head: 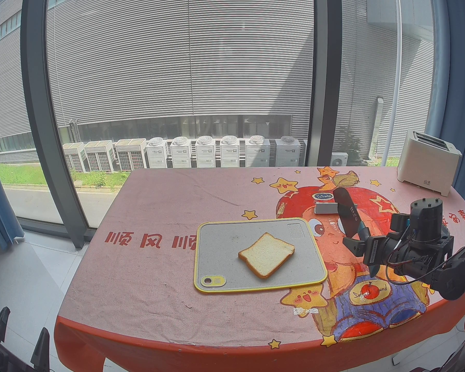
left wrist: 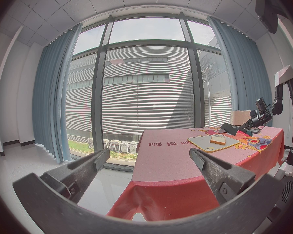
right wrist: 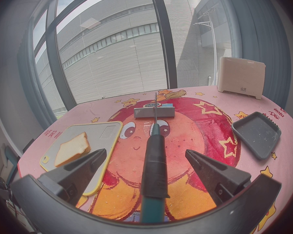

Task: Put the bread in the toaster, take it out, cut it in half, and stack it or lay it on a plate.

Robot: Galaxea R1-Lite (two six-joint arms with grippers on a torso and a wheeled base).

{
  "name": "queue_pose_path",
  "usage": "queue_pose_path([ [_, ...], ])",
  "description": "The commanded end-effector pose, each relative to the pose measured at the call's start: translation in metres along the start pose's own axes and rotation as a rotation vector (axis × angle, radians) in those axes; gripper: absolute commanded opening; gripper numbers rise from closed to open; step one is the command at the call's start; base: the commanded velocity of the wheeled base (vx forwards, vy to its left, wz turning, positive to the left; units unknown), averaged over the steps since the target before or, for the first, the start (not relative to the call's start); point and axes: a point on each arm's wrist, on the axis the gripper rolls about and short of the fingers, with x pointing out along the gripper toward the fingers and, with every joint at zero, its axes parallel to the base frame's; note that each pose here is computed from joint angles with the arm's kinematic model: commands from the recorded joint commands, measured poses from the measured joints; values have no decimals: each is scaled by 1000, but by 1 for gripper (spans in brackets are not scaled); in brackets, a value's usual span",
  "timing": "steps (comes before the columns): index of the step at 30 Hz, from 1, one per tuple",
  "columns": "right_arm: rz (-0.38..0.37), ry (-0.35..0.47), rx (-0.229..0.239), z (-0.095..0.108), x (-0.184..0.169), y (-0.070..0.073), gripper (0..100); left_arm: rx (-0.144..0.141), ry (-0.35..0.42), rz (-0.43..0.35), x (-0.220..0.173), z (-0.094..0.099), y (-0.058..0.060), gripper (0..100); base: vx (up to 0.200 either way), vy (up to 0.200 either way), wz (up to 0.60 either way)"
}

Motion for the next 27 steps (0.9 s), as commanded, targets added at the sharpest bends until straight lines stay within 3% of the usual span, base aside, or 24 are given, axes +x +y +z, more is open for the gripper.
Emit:
queue_pose_path([
  [1, -9, 21, -2, -4, 5, -1, 100, 0, 1, 0, 0, -5, 0, 100, 0, 0, 0],
  [27, -29, 33, 12, -4, 16, -6, 100, 0, 3, 0, 0, -5, 0, 100, 0, 0, 0],
])
